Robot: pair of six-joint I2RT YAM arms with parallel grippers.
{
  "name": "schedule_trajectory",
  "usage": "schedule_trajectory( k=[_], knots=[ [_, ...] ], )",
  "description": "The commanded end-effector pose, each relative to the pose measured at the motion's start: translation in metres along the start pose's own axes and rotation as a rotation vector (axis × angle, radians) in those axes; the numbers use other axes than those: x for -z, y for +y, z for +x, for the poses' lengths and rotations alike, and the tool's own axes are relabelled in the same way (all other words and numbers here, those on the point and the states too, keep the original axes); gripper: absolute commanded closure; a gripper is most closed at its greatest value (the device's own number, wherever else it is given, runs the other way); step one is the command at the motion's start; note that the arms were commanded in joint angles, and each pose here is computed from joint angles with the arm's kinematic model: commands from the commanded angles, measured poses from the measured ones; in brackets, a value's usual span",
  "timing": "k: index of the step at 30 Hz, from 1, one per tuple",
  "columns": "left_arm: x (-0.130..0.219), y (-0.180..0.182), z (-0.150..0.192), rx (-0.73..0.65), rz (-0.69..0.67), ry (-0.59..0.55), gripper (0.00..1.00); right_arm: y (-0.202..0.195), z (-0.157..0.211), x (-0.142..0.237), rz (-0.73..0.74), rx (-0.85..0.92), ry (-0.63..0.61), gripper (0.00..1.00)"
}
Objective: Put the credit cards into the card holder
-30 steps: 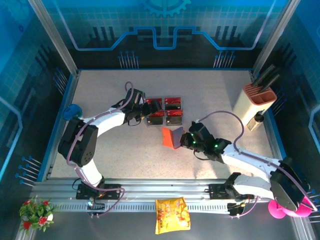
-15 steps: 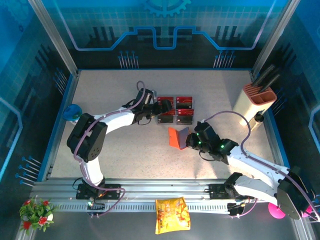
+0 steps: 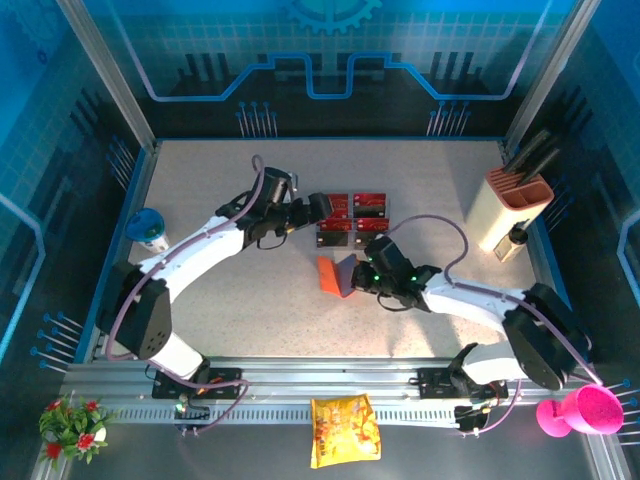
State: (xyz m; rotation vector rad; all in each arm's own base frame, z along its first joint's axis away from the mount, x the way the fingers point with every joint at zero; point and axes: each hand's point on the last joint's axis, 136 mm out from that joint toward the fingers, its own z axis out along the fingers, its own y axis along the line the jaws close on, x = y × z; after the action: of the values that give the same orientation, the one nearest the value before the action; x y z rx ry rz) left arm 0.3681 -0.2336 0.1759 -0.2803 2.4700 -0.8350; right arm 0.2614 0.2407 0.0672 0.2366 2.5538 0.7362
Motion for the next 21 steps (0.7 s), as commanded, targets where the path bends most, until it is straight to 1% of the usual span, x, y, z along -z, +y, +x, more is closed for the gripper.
schedule_trajectory(
  k=[1, 5, 9, 14, 19, 20, 21],
  knots=[
    [0.014, 0.032, 0.036, -0.025, -0.162, 0.114, 0.01, 0.04, -0.01, -0.01, -0.111, -0.011, -0.039, 1.0],
    [0.019, 0.047, 0.063, -0.071, -0.247, 0.168, 0.01, 0.047, -0.002, -0.027, -0.123, -0.052, -0.03, 1.0],
    [0.019, 0.07, 0.086, -0.097, -0.349, 0.198, 0.01, 0.042, 0.007, -0.039, -0.121, -0.107, -0.023, 1.0],
    [0.017, 0.107, 0.105, -0.103, -0.47, 0.21, 0.01, 0.036, 0.015, -0.043, -0.123, -0.143, -0.033, 1.0],
    [0.01, 0.132, 0.116, -0.129, -0.547, 0.24, 0.01, 0.028, 0.026, -0.044, -0.111, -0.161, -0.018, 1.0],
    [0.008, 0.136, 0.118, -0.137, -0.559, 0.244, 0.01, 0.026, 0.027, -0.044, -0.107, -0.16, -0.016, 0.98],
    [0.007, 0.14, 0.118, -0.145, -0.573, 0.247, 0.01, 0.025, 0.027, -0.043, -0.104, -0.161, -0.013, 0.92]
  ],
)
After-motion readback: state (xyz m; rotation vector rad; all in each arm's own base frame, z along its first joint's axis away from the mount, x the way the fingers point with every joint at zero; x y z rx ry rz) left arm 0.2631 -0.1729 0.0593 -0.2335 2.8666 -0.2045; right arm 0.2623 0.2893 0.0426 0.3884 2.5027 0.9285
